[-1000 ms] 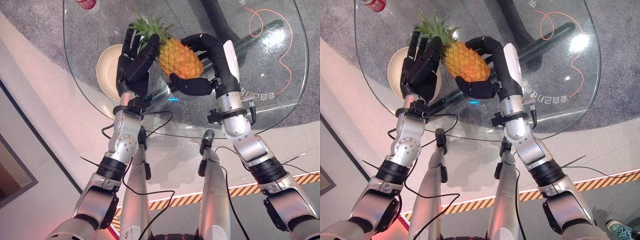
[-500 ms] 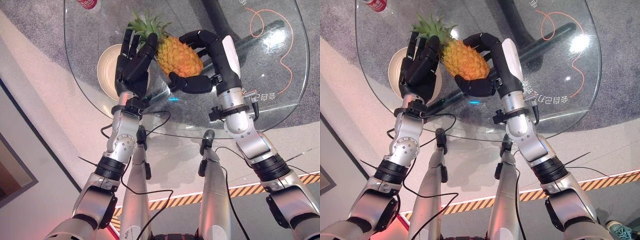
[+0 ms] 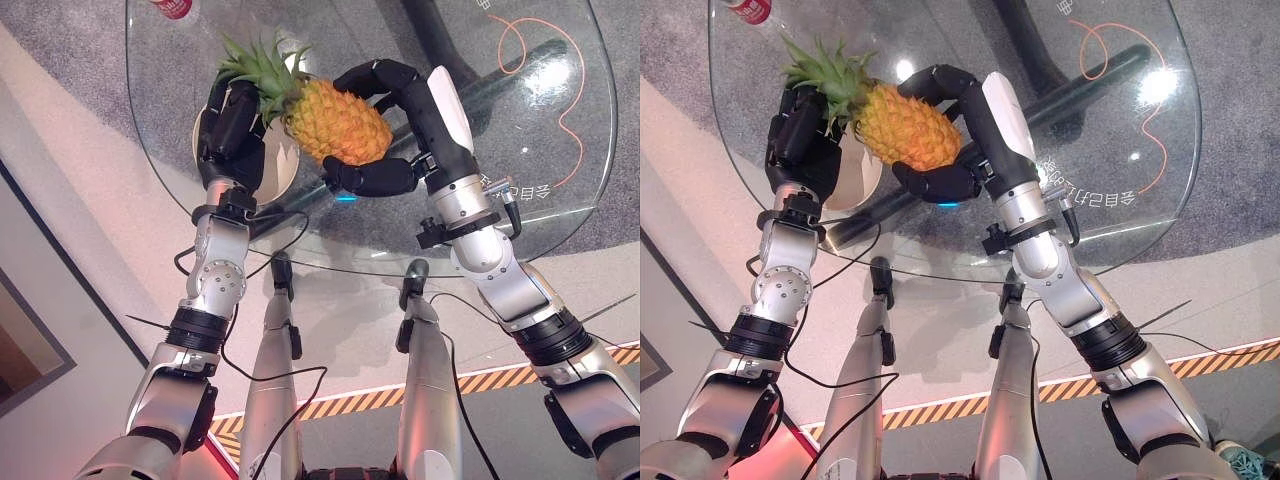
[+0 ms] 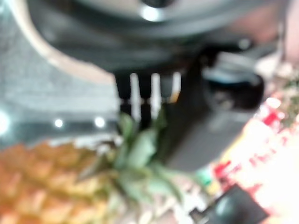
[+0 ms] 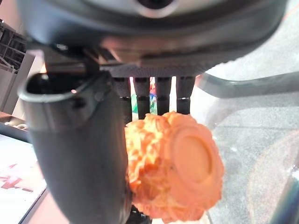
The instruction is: Pick up the fruit to the plate
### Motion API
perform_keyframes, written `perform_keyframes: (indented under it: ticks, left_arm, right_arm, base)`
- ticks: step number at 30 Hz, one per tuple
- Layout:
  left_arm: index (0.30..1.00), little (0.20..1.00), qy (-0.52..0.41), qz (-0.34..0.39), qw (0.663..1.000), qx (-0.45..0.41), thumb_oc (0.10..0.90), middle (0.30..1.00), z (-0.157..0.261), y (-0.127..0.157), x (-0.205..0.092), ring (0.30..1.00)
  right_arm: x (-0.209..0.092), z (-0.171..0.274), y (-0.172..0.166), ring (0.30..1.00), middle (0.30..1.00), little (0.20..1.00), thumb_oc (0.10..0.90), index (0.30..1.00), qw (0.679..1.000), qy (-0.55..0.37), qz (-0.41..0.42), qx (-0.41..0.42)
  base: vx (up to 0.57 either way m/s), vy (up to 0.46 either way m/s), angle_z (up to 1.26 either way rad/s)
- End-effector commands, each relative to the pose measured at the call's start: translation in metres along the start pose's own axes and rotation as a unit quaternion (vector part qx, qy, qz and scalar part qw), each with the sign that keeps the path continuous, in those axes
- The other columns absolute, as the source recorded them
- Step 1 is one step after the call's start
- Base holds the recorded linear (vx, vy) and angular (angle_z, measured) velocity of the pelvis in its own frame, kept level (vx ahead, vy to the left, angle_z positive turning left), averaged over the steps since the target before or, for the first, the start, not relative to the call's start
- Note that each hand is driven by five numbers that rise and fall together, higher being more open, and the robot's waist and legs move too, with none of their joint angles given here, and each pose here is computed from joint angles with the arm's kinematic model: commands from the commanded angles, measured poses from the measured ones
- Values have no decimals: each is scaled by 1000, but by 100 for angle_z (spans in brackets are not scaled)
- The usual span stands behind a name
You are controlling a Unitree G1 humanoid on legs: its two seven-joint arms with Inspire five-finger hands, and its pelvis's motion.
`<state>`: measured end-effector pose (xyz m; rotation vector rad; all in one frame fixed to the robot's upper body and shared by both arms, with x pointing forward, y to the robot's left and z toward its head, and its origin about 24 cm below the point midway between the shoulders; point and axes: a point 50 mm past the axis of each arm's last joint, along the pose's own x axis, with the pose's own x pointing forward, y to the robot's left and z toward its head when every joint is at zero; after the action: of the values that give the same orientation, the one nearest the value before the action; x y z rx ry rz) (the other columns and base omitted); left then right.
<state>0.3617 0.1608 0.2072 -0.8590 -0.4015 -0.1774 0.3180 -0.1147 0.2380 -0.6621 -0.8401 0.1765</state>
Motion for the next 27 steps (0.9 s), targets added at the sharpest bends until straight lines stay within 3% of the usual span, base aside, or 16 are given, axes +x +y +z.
perform_keyframes:
  ticks: [1, 17, 18, 19, 27]
  left_arm:
    - [300, 200, 25, -306, 952, 3, 100, 300, -14, -120, 0, 300]
    - [300, 200, 25, -294, 955, 11, 100, 300, -14, -117, 1, 300]
    - [646, 604, 22, -285, 958, 15, 504, 646, -14, -116, 2, 646]
    - [900, 900, 16, -277, 960, 19, 800, 900, -12, -116, 3, 900]
    - [900, 900, 0, -264, 964, 19, 800, 900, -11, -114, 3, 900]
  right_arm:
    - [31, 88, -10, 300, 300, 200, 100, 300, 975, -222, -14, 18]
    - [32, 90, -12, 300, 300, 200, 100, 300, 974, -225, -21, 11]
    - [32, 90, -12, 300, 300, 200, 100, 300, 974, -224, -24, 11]
    - [33, 90, -14, 300, 300, 200, 100, 300, 974, -223, -30, 11]
    - [32, 85, -20, 300, 300, 200, 100, 300, 975, -213, -63, 15]
  base:
    - [0, 0, 0]
    - [0, 0, 0]
    - [0, 0, 0]
    - [0, 0, 0]
    - [0, 0, 0]
